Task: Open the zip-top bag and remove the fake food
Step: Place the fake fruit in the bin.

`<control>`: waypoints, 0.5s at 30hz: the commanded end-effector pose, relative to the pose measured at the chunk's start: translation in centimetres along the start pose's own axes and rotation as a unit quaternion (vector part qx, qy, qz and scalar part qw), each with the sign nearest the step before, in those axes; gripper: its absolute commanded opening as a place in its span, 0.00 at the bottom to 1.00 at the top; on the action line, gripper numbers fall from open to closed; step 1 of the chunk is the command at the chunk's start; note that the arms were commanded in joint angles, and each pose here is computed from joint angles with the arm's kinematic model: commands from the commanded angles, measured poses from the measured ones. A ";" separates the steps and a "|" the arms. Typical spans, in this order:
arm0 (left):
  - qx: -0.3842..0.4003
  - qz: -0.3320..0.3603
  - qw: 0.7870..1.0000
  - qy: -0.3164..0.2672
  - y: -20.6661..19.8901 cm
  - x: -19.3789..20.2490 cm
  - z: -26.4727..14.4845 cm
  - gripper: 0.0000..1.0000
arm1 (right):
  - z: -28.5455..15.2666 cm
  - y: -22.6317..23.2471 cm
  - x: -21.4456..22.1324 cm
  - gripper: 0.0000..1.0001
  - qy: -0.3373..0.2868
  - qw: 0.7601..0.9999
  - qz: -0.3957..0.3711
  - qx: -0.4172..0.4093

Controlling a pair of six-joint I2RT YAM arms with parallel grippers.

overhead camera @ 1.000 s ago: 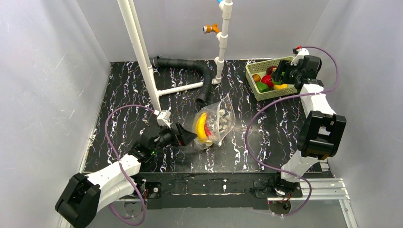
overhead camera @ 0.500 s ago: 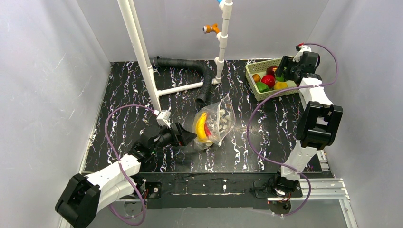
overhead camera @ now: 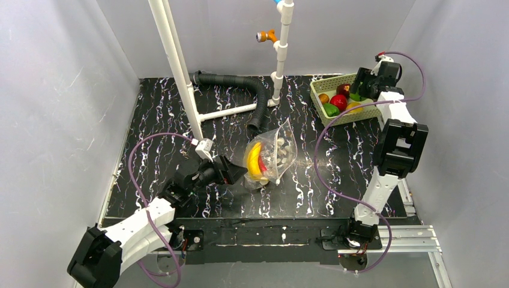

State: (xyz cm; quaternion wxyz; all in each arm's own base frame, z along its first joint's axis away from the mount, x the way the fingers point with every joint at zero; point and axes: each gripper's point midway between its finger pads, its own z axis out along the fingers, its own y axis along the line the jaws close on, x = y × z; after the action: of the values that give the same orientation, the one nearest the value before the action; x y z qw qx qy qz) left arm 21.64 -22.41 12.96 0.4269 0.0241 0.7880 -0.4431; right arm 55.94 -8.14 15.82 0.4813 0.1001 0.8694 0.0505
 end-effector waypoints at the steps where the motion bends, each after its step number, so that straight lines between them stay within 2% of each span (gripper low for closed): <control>1: -0.011 0.006 1.000 -0.010 0.3 -0.5 -0.2 0.98 | 0.3 -1.0 -1.6 0.63 -0.013 1.000 0.012 0.022; 9: -0.008 0.001 1.000 -0.002 0.2 -0.4 0.3 0.98 | 1.2 -1.4 -1.1 0.72 -0.004 1.000 0.013 0.025; 15: -0.013 0.004 1.000 -0.007 0.4 -0.5 0.0 0.98 | 1.5 -1.8 -1.1 0.87 -0.003 0.999 0.008 0.031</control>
State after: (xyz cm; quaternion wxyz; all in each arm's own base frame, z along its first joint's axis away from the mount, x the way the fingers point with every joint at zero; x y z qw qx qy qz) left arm 21.63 -22.27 12.03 0.4163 0.0195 0.7988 -0.4340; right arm 56.64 -9.22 13.52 0.4578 0.1197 0.8801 0.0391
